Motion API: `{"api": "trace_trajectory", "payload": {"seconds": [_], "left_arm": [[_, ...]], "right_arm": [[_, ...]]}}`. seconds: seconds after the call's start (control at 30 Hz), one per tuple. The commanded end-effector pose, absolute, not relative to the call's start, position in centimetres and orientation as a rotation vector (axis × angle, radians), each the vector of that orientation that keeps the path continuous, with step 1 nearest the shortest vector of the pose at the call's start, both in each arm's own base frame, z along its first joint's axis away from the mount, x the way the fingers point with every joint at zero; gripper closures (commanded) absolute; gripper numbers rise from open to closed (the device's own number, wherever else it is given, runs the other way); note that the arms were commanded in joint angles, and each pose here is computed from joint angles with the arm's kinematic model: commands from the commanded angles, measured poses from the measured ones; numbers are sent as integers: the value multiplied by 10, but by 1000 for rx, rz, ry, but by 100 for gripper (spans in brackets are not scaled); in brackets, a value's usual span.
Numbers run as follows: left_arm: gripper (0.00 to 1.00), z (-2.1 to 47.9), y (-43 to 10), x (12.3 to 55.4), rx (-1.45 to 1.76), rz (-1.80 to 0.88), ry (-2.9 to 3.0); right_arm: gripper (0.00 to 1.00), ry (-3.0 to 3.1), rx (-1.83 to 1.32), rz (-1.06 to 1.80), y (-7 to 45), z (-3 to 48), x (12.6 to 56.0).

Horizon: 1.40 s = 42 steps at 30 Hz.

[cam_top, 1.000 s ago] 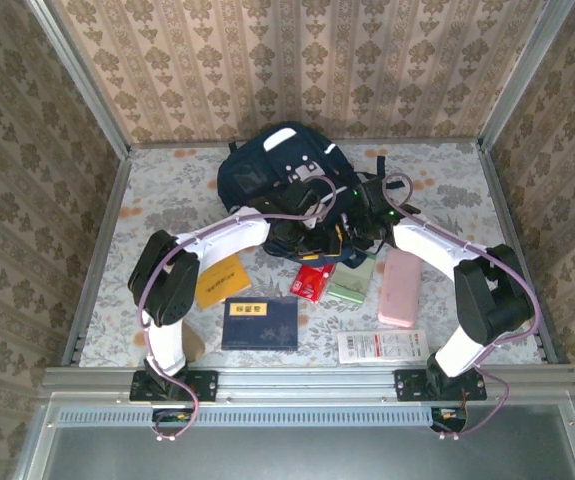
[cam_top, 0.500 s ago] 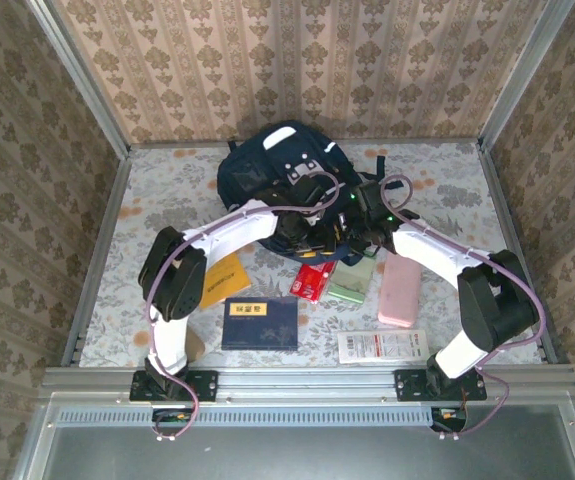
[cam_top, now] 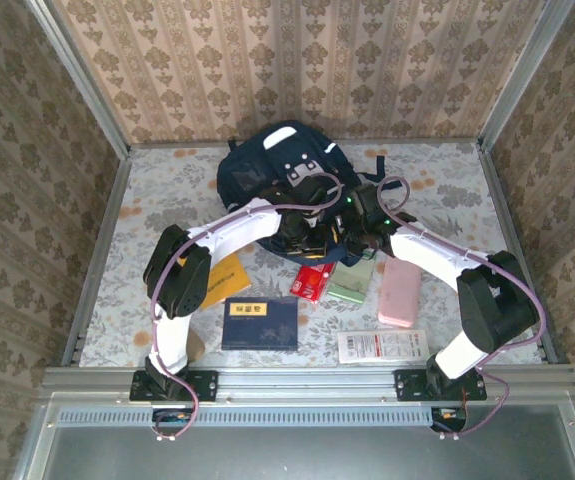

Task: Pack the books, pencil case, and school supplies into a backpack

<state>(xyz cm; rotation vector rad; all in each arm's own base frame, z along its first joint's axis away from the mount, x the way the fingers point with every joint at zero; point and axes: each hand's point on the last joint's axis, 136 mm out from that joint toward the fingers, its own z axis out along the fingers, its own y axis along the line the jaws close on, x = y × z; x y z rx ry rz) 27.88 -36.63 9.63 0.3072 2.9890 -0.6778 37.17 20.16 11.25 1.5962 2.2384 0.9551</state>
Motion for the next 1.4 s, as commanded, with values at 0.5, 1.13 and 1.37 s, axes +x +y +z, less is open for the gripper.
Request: {"api": "trace_trajectory", "payload": {"seconds": [0.5, 1.13, 1.37], "left_arm": [[100, 81, -291, 268, 282, -452, 2996], [100, 73, -211, 356, -6, -417, 2917], [93, 72, -174, 393, -164, -432, 2881]], "right_arm": [[100, 1942, 1608, 1047, 139, 167, 405], [100, 1969, 1439, 1274, 136, 186, 418], [100, 2084, 1259, 1280, 143, 187, 422]]}}
